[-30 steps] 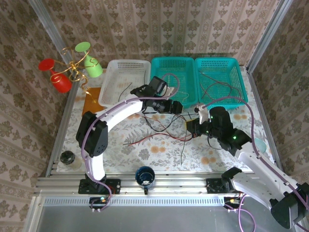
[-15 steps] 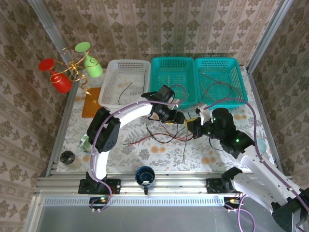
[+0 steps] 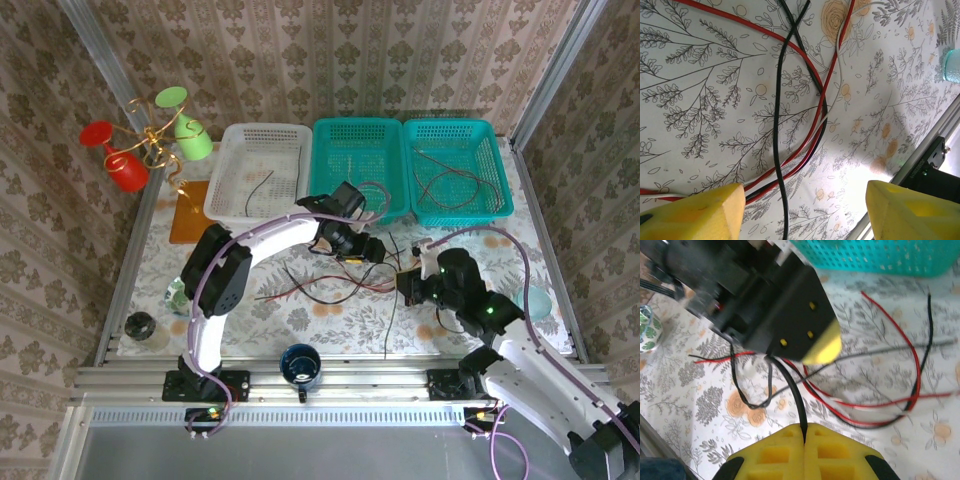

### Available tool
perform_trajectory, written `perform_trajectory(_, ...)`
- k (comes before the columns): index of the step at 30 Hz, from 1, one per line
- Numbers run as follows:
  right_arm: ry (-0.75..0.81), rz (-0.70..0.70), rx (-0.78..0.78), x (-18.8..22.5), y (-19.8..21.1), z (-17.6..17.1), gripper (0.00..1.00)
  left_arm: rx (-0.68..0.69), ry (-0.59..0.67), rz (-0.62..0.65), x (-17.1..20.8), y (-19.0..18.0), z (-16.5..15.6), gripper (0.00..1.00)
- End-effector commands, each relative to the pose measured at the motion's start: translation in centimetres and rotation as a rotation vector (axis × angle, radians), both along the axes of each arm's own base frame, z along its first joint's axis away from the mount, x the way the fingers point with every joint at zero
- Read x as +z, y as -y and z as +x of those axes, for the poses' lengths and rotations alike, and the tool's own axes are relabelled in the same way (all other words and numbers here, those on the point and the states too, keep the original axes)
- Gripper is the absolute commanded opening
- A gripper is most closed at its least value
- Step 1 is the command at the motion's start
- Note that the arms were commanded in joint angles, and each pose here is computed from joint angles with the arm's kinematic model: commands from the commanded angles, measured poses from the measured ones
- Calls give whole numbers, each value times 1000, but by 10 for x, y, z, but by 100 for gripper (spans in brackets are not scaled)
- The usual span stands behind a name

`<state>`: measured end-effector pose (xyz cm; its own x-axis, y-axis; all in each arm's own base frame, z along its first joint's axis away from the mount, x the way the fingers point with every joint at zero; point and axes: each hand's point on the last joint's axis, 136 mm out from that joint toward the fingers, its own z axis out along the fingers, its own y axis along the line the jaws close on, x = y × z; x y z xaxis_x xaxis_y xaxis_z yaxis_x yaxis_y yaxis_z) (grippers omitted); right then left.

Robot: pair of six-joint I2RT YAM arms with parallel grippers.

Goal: Untangle the cables

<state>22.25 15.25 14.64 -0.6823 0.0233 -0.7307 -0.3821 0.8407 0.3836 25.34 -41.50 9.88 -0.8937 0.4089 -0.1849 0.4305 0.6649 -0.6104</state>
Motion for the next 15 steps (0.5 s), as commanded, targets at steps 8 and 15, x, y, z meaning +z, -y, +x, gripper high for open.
perform_trajectory(8, -202, 35, -183, -52, 25, -27, 0, -38, 14, 139, -29, 0, -15, 65)
perform_trajectory(15, -206, 29, -187, -58, 27, -27, 0, -24, 27, 154, -39, 7, -12, 61)
